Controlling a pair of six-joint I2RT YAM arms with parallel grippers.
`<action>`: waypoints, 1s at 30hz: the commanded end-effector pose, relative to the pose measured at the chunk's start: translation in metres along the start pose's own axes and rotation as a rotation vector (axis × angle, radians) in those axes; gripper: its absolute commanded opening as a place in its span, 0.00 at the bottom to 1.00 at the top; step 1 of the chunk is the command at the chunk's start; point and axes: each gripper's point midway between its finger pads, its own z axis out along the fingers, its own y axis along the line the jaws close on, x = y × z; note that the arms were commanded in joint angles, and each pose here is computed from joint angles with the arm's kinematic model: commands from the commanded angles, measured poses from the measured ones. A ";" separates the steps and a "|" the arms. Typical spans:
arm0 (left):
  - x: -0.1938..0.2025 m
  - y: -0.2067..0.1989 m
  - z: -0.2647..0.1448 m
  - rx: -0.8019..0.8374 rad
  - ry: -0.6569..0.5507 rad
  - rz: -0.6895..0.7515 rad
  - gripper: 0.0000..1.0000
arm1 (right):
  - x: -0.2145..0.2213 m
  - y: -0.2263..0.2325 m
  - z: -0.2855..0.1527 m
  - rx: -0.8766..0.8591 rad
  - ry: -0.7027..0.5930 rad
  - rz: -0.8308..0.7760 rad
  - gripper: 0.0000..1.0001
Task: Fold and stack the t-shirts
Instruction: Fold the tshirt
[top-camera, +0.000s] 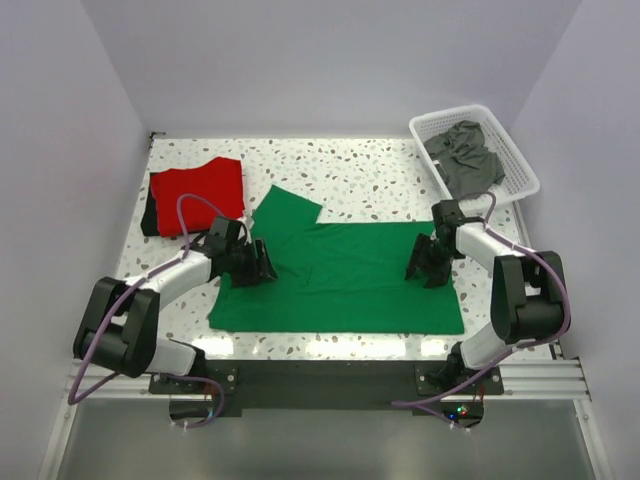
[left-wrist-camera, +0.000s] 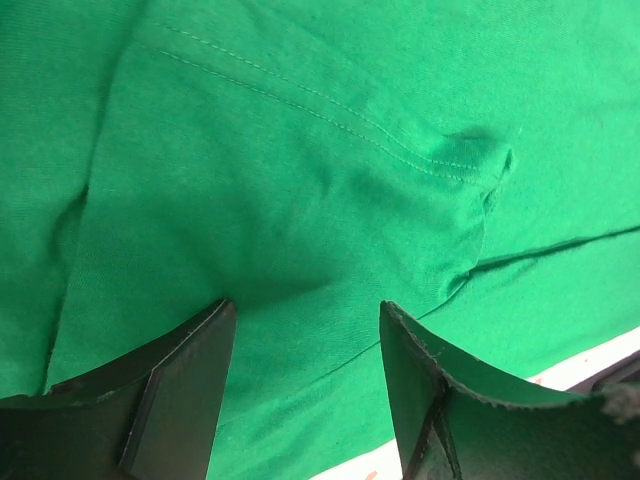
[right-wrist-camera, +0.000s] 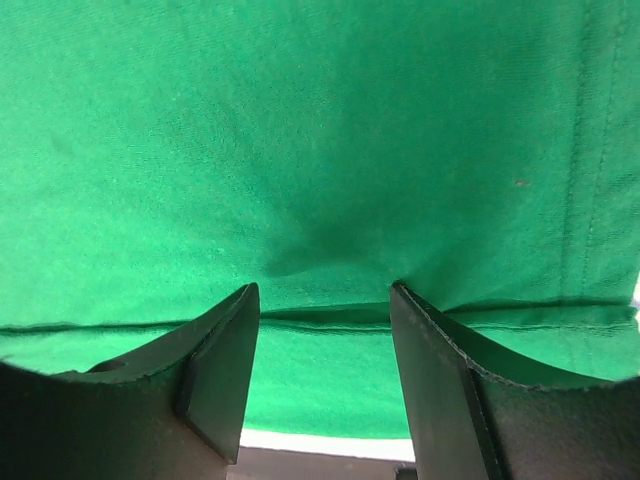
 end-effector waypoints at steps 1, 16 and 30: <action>0.049 0.036 -0.009 -0.144 0.126 -0.085 0.66 | 0.032 -0.023 -0.001 0.083 0.070 0.017 0.59; 0.080 0.035 -0.031 -0.117 0.127 -0.217 0.68 | 0.068 -0.039 -0.016 0.085 0.098 0.022 0.60; -0.014 -0.019 -0.060 -0.023 -0.095 -0.128 0.68 | -0.011 -0.014 -0.087 0.071 -0.209 -0.006 0.59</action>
